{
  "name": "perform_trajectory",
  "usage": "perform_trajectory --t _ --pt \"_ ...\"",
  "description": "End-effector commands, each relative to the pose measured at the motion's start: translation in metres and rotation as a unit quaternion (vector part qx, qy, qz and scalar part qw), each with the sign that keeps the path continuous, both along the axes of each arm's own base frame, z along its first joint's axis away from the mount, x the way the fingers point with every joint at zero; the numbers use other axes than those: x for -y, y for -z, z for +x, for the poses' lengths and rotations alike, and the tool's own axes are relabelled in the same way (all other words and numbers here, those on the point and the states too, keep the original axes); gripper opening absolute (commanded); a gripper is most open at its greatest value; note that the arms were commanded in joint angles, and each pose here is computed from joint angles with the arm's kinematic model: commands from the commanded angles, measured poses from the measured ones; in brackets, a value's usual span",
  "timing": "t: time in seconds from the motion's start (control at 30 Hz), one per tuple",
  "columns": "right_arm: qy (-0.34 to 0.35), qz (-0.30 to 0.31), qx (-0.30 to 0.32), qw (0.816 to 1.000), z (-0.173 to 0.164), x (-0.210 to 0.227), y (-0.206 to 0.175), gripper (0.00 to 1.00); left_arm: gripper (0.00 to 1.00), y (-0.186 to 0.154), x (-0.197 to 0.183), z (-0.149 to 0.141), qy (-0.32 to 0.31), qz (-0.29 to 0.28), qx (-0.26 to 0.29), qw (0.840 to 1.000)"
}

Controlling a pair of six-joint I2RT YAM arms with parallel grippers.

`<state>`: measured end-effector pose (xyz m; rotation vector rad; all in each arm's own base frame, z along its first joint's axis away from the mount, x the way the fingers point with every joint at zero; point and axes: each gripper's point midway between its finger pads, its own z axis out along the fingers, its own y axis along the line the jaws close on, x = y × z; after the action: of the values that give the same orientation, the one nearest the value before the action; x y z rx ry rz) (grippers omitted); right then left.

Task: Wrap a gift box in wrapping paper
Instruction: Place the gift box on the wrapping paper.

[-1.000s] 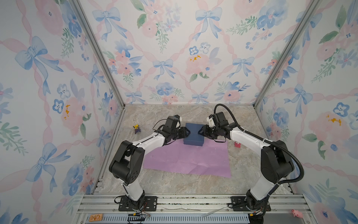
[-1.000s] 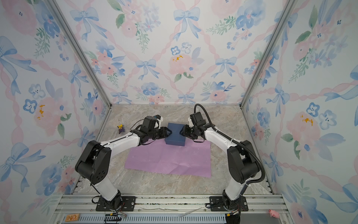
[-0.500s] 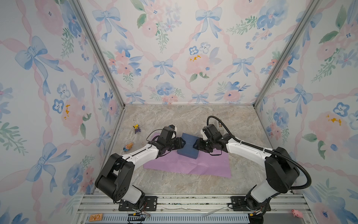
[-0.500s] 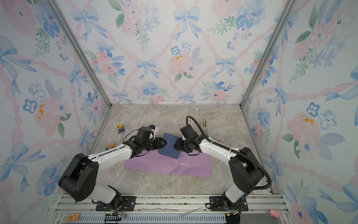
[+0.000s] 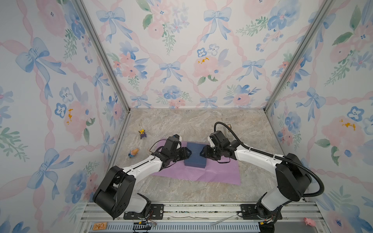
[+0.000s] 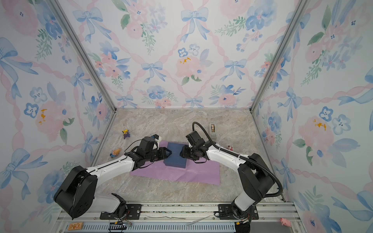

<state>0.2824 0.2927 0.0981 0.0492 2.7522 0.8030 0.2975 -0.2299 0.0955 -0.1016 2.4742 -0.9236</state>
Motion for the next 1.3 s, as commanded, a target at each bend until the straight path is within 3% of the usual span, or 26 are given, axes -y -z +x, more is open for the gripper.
perform_trajectory --t 0.0,0.93,1.27 --pt "-0.01 0.025 0.006 1.0 -0.008 -0.01 -0.014 0.5 0.47 -0.022 0.017 -0.007 0.026 -0.045 0.018 0.998" --pt "0.02 -0.024 -0.052 0.998 -0.024 0.011 0.041 0.5 0.46 0.032 -0.004 -0.014 0.002 0.021 -0.026 0.999" --pt "0.017 -0.035 -0.05 0.998 -0.009 0.02 0.052 0.49 0.46 0.047 -0.014 -0.013 -0.023 0.038 -0.032 0.998"
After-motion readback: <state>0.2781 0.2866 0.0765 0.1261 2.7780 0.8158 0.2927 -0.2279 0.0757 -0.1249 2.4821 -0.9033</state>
